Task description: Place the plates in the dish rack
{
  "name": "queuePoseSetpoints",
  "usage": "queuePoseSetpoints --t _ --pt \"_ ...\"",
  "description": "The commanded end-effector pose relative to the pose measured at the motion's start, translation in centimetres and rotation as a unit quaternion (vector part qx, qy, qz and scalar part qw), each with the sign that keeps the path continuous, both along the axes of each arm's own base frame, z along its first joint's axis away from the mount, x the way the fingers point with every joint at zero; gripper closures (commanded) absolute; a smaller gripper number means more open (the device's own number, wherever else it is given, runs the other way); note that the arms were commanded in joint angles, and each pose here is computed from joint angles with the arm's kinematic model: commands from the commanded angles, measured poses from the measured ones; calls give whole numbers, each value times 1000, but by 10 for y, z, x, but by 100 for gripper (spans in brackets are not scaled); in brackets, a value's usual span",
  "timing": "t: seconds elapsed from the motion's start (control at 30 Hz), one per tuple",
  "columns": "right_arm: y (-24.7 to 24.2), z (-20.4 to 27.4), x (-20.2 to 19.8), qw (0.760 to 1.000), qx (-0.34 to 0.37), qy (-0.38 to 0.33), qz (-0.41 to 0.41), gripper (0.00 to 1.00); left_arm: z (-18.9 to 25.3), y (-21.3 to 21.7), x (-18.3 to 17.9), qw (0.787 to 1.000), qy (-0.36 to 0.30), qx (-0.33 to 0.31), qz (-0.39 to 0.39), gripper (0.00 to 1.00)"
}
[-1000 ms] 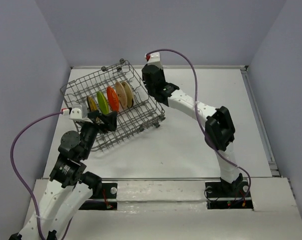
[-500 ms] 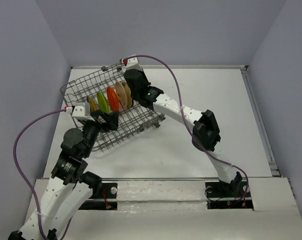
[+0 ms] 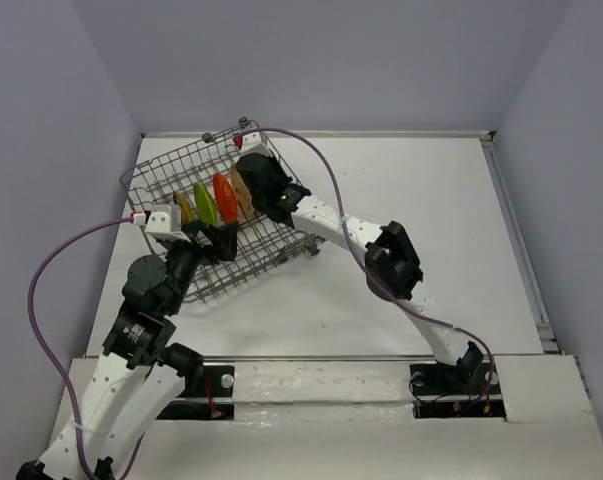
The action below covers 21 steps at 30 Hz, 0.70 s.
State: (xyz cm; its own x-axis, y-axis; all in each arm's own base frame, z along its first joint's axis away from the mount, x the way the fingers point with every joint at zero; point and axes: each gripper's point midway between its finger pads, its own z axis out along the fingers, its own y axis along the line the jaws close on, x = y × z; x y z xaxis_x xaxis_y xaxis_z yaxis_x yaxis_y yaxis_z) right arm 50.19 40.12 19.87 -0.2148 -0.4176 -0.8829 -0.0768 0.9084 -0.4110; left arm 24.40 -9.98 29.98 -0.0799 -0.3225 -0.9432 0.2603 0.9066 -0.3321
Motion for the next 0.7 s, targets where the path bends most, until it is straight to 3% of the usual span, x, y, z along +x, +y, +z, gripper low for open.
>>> queuePoseSetpoints --t 0.0,0.67 --pt "12 35 -1 999 26 -37 1 93 19 0 2 1000 -26 -9 1 1" --pt "29 -7 7 999 -22 -35 19 93 18 0 3 1000 -24 -8 2 1"
